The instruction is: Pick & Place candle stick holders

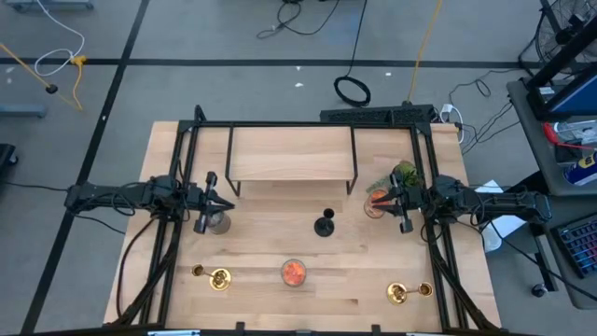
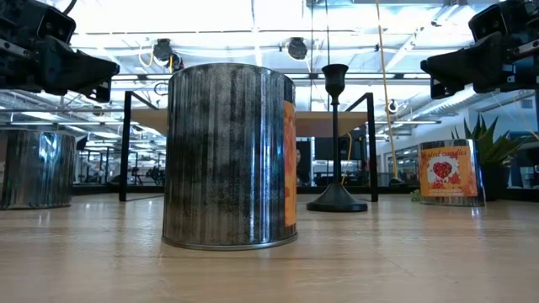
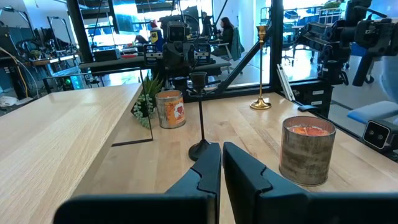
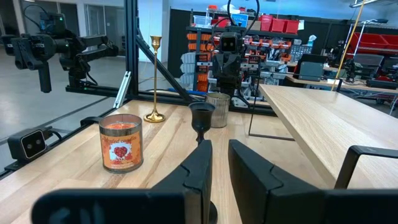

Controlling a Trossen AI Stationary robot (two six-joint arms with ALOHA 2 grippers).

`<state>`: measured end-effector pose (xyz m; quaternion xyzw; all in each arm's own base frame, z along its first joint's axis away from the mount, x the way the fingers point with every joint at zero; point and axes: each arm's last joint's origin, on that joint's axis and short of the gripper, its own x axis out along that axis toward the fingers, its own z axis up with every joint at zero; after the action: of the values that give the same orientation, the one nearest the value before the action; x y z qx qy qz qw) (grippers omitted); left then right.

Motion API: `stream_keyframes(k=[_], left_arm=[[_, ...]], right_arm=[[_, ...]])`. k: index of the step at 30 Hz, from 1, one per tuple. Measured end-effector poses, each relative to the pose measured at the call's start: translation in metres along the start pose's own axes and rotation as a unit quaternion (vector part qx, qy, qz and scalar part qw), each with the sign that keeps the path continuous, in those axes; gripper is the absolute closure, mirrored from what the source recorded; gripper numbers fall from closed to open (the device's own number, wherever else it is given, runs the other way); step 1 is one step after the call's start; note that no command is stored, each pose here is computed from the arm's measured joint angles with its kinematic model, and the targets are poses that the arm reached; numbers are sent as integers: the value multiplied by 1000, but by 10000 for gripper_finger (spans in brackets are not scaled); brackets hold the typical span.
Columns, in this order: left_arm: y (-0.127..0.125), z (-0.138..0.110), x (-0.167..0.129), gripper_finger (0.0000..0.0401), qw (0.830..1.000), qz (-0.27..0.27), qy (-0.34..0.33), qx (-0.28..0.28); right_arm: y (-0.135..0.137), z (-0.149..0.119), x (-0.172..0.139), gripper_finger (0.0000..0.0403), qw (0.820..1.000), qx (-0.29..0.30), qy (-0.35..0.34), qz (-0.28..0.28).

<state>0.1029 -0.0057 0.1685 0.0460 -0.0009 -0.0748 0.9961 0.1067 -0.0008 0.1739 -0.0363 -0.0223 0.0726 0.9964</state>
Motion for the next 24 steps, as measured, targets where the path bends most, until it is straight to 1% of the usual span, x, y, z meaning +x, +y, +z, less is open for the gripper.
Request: stream_keyframes(k=[16, 21, 24], left_arm=[[0, 0, 0, 375, 1000, 0, 0, 1], [0, 0, 0, 375, 999, 5, 1, 32], [0, 0, 0, 375, 1000, 5, 1, 30]], right_arm=[[0, 0, 0, 355, 1000, 0, 0, 0], [0, 0, 0, 355, 1000, 0, 0, 0], [0, 0, 0, 355, 1000, 0, 0, 0]])
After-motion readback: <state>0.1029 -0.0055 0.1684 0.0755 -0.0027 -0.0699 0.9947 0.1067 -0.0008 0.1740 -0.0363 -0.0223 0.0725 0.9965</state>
